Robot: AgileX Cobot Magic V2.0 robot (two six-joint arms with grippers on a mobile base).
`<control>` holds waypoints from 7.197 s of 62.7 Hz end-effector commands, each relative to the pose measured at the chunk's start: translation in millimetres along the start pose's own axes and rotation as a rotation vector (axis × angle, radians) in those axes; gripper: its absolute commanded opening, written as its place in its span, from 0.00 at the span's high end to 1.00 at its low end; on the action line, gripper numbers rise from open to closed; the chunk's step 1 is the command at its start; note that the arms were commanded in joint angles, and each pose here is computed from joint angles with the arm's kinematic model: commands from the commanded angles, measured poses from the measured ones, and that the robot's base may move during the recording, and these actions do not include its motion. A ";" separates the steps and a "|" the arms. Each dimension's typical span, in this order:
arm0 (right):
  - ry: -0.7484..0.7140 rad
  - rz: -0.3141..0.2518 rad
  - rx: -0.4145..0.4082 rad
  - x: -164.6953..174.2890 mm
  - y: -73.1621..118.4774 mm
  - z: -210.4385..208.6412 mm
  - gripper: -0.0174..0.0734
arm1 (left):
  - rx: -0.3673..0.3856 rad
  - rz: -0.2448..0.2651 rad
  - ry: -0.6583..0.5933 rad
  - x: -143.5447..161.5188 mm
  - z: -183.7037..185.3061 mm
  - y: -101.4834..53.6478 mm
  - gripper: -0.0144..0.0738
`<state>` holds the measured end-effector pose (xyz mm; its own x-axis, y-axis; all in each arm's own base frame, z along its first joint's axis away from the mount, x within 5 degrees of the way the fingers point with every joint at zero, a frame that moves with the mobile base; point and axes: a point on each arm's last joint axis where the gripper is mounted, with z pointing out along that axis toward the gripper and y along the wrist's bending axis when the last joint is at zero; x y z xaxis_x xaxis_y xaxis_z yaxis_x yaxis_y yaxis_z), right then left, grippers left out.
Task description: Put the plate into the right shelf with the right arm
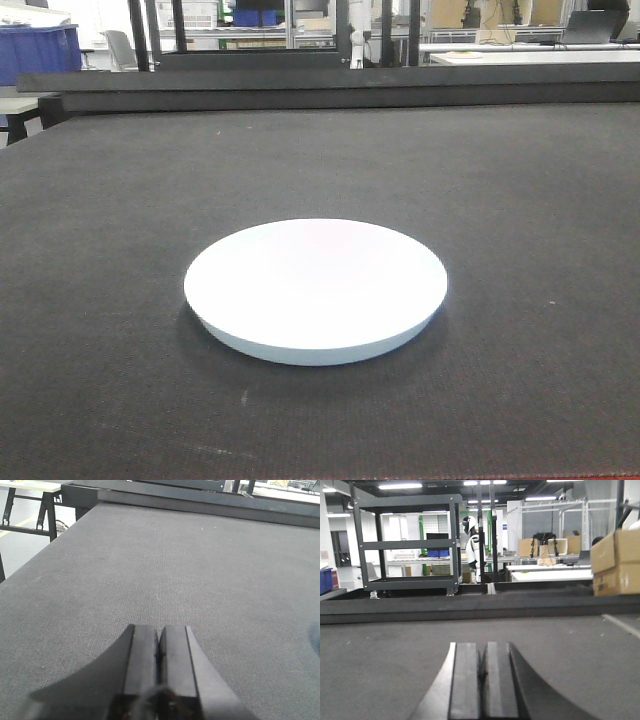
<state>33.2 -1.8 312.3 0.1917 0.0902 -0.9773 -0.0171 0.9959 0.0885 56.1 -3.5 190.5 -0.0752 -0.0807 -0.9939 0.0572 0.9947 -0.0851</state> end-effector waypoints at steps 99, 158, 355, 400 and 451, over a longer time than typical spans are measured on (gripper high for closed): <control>1.529 -0.105 -0.366 115.3 186.7 276.9 0.12 | 0.015 -0.008 -0.077 -4.5 0.0 -0.8 0.89; 1.592 -0.147 -0.333 149.0 185.5 282.7 0.54 | 0.015 -0.008 -0.077 -4.5 0.0 -0.8 0.89; -0.117 0.131 -0.494 -41.1 22.0 5.7 0.75 | 0.015 -0.008 -0.077 -4.5 0.0 -0.8 0.89; -0.118 0.131 -0.494 -41.2 22.0 5.6 0.75 | 0.015 -0.008 -0.077 -4.5 0.0 -0.8 0.89; -0.118 0.131 -0.494 -41.2 22.0 5.6 0.75 | 0.015 -0.008 -0.077 -4.5 0.0 -0.8 0.89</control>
<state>34.4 17.8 338.4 0.1623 0.1956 -0.9672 -0.4928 0.8652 0.0923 56.1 -3.5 190.5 -0.0752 -0.0807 -0.9939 0.0572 0.9947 -0.0851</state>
